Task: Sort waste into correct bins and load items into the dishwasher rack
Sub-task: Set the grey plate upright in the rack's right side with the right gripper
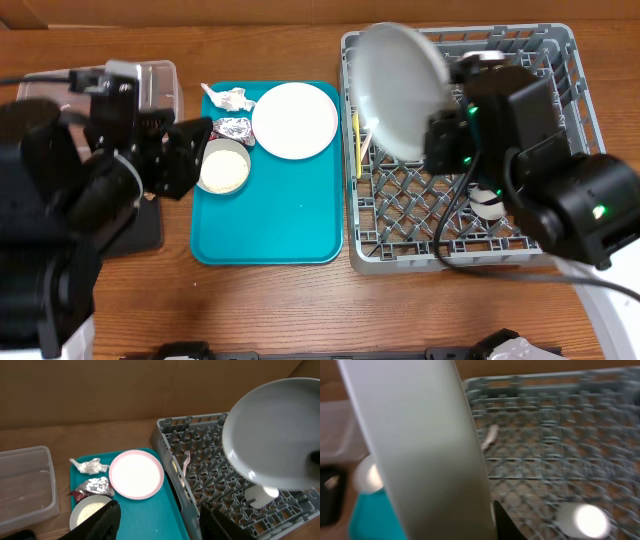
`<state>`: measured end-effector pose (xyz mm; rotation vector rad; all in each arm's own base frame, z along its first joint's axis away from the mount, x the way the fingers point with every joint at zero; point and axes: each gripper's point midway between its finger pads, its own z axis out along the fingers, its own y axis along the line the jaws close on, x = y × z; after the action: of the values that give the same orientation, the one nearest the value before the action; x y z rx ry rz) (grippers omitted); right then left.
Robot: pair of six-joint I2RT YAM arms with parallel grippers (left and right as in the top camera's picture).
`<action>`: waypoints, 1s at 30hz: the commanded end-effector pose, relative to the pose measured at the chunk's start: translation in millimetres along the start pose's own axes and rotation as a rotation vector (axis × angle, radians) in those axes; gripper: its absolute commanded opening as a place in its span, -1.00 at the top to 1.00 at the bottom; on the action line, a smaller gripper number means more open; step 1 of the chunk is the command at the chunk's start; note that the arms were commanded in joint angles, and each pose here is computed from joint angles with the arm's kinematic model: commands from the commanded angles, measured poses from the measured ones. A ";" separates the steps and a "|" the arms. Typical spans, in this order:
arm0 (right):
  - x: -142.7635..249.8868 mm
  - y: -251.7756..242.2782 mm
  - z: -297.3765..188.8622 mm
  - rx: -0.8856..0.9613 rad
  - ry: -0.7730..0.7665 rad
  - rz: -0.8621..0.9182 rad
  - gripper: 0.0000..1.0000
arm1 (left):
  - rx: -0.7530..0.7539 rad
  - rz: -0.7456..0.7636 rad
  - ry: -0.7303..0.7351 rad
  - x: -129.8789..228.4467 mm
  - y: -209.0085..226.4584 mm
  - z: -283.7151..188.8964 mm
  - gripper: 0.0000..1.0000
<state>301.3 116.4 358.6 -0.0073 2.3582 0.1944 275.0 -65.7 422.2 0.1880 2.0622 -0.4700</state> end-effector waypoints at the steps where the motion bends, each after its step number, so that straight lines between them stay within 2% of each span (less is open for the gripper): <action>1: -14.1 -64.6 -2.1 0.211 -0.048 0.150 0.77 | -0.002 0.061 -0.039 0.1 -11.7 -24.7 -0.08; 4: -15.2 -115.8 -1.7 0.329 -0.042 0.254 0.76 | -0.003 0.069 -0.027 8.0 -15.0 -32.9 -0.09; 8: -16.1 -140.5 8.9 0.348 -0.003 0.248 0.75 | -0.004 0.057 0.001 15.4 -14.6 -33.1 -0.14; 16: -12.7 -186.7 89.0 0.417 0.174 0.121 0.76 | -0.018 0.077 0.011 17.3 -11.8 -32.2 -0.16; 17: -11.7 -202.1 110.0 0.430 0.211 0.074 0.76 | -0.018 0.072 0.022 20.0 -11.7 -32.3 -0.16; 19: -9.4 -209.1 123.6 0.431 0.242 0.031 0.67 | -0.018 0.069 0.028 21.6 -11.5 -32.3 -0.17; 30: 24.1 -237.6 189.1 0.500 0.419 -0.028 0.68 | -0.018 0.041 0.091 29.7 -5.3 -19.5 -0.22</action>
<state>427.1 -81.3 183.8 0.1886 2.7459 -0.3848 239.3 -64.8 409.4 0.2245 2.1282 -0.4402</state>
